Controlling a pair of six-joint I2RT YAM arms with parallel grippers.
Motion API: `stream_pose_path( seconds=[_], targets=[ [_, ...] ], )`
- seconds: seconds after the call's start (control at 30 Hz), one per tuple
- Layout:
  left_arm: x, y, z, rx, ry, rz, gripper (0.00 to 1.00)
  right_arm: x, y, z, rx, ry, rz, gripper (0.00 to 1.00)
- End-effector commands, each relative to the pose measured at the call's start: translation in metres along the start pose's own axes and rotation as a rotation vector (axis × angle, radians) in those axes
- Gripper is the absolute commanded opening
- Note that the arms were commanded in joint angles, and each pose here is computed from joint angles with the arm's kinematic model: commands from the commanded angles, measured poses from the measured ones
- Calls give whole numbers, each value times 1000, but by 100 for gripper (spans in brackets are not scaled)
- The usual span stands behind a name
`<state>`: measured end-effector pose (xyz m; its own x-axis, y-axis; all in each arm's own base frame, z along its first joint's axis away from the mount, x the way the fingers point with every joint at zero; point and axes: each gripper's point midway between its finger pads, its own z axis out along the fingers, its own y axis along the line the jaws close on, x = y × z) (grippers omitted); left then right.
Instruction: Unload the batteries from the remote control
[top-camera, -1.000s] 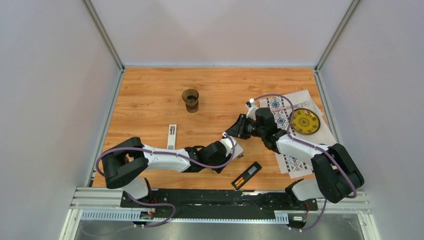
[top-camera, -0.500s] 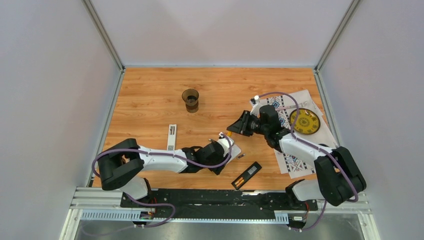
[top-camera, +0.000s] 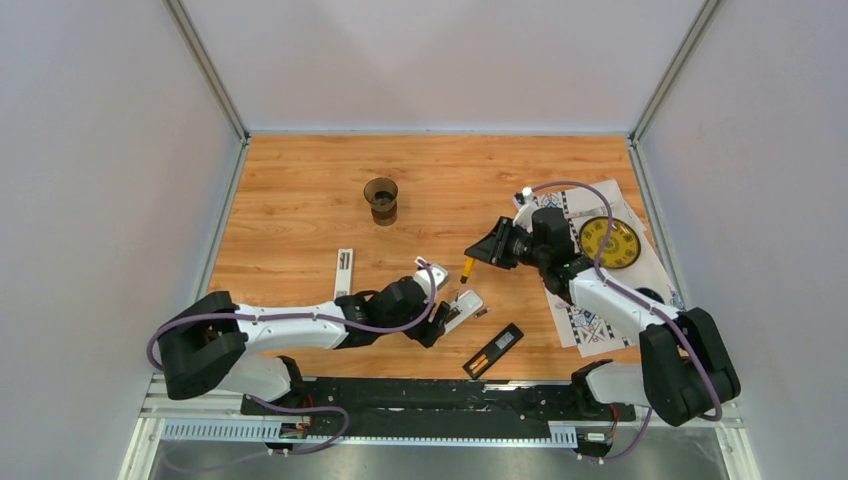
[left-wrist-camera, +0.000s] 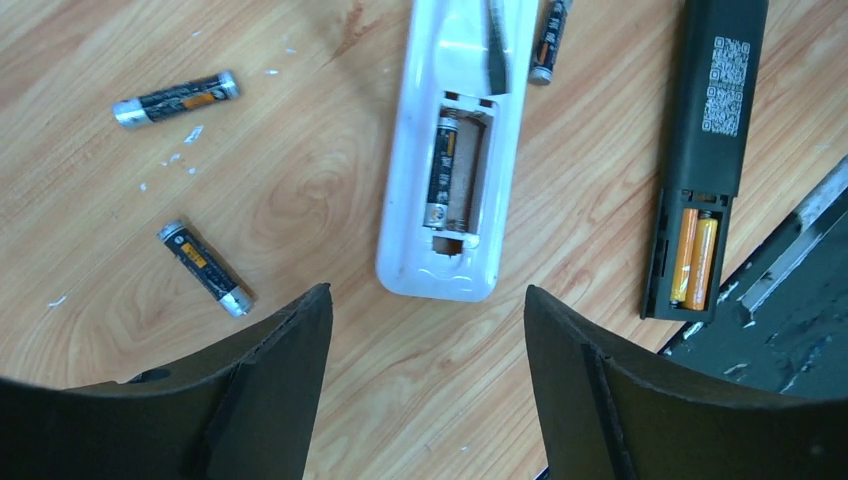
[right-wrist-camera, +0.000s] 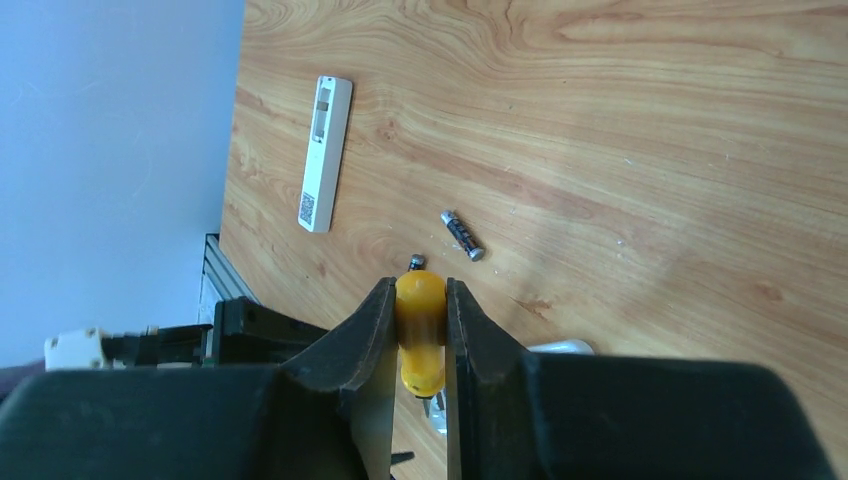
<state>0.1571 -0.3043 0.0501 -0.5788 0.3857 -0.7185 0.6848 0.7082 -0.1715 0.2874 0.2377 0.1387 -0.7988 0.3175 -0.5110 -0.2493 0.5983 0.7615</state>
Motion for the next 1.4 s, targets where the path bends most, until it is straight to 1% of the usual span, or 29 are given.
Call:
stream_pose_path(
  seconds=[0.0, 0.03, 0.07, 0.1, 0.17, 0.2, 0.37, 0.4, 0.6, 0.87, 1.07, 1.2, 1.37],
  targets=[
    [-18, -6, -7, 125, -103, -129, 77, -16, 14, -10, -27, -39, -56, 0],
    [-21, -4, -8, 158, -112, -159, 76, -16, 14, -10, -27, -39, -63, 0],
    [-29, -4, -9, 184, -146, -194, 76, -16, 14, -12, -23, -39, -64, 0],
    [-26, 3, -9, 183, -150, -219, 76, -16, 14, -12, -20, -38, -67, 0],
    [-29, 1, -10, 224, -165, -247, 76, -16, 13, -14, -14, -40, -71, 0],
    [-27, 5, -8, 223, -161, -261, 75, -16, 13, -15, -12, -40, -75, 0],
    [-23, -1, 1, 295, -137, -291, 75, -14, 10, -17, 0, -34, -79, 0],
    [-17, -2, 6, 297, -116, -297, 74, -14, 9, -17, 3, -35, -77, 0],
    [-5, -8, 18, 337, -72, -315, 70, -13, 7, -19, 12, -33, -78, 0],
    [8, -13, 17, 363, -50, -332, 67, -13, 5, -19, 17, -32, -79, 0],
    [18, -36, 21, 394, -7, -303, 65, -11, 4, -17, 18, -23, -76, 0],
    [11, -54, 30, 422, 2, -285, 62, -10, 2, -16, 21, -20, -73, 0],
    [3, -52, 36, 402, -27, -305, 60, -11, 3, -18, 22, -24, -75, 0]
  ],
)
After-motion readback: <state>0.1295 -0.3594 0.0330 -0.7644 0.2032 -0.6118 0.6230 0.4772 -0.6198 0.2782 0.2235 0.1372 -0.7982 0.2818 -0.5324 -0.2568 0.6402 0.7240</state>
